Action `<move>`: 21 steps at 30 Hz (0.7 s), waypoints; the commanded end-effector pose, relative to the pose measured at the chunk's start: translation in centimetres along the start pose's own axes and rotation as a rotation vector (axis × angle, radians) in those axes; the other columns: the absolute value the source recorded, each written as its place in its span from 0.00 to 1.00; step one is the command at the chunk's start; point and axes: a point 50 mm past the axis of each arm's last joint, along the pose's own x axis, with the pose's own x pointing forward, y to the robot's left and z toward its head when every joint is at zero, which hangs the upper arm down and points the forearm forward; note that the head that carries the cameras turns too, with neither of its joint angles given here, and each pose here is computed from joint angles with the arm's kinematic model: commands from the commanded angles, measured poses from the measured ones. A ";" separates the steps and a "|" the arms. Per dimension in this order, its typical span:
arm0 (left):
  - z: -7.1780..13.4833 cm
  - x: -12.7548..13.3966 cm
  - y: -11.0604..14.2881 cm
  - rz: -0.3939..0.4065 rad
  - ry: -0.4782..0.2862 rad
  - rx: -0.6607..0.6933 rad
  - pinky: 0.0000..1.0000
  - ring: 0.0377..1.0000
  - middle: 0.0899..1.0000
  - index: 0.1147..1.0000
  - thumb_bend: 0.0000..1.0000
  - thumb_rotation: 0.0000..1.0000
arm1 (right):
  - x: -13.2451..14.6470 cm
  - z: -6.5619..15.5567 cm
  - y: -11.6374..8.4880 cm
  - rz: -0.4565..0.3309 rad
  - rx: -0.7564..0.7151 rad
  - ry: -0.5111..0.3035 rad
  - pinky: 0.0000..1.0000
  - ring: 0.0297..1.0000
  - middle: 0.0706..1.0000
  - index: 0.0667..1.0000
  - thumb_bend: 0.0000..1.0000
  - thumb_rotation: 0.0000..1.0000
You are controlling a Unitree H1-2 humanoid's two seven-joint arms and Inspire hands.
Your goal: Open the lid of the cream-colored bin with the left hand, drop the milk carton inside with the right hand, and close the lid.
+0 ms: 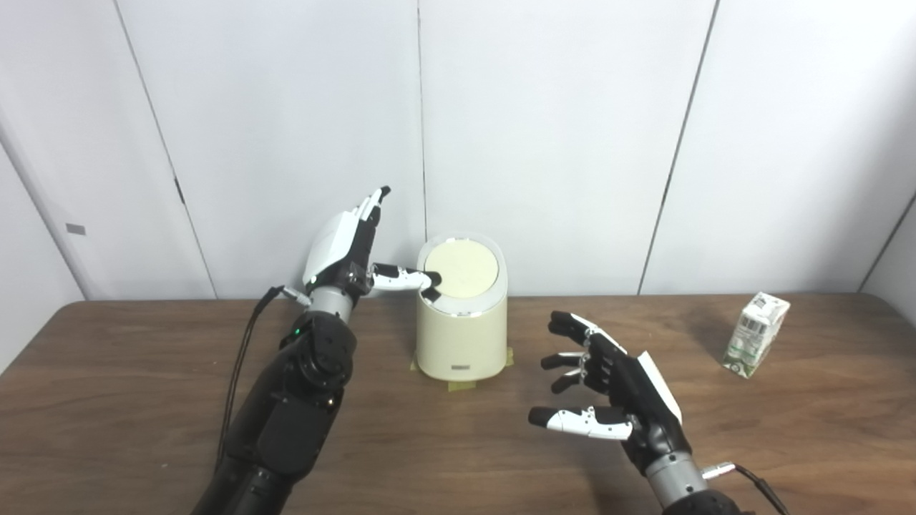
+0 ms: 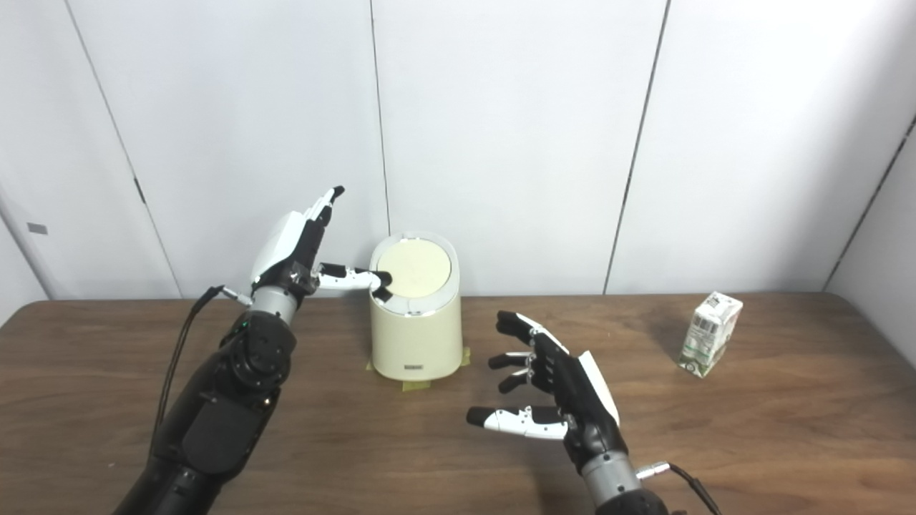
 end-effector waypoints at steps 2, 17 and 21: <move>2.4 1.2 1.3 0.062 -0.076 -0.001 0.87 1.00 1.00 1.00 0.95 0.28 | 1.0 1.8 0.0 -0.006 0.005 -0.086 0.50 0.65 0.83 0.82 0.76 0.16; 4.9 1.1 -1.0 0.051 -0.091 -0.031 0.87 1.00 1.00 1.00 0.94 0.29 | 0.9 1.9 0.0 -0.003 0.003 -0.085 0.49 0.65 0.84 0.83 0.74 0.13; 5.2 1.4 -1.0 0.055 -0.088 -0.009 0.88 1.00 1.00 1.00 0.94 0.29 | 0.8 2.0 0.1 0.001 0.007 -0.081 0.49 0.65 0.84 0.83 0.74 0.13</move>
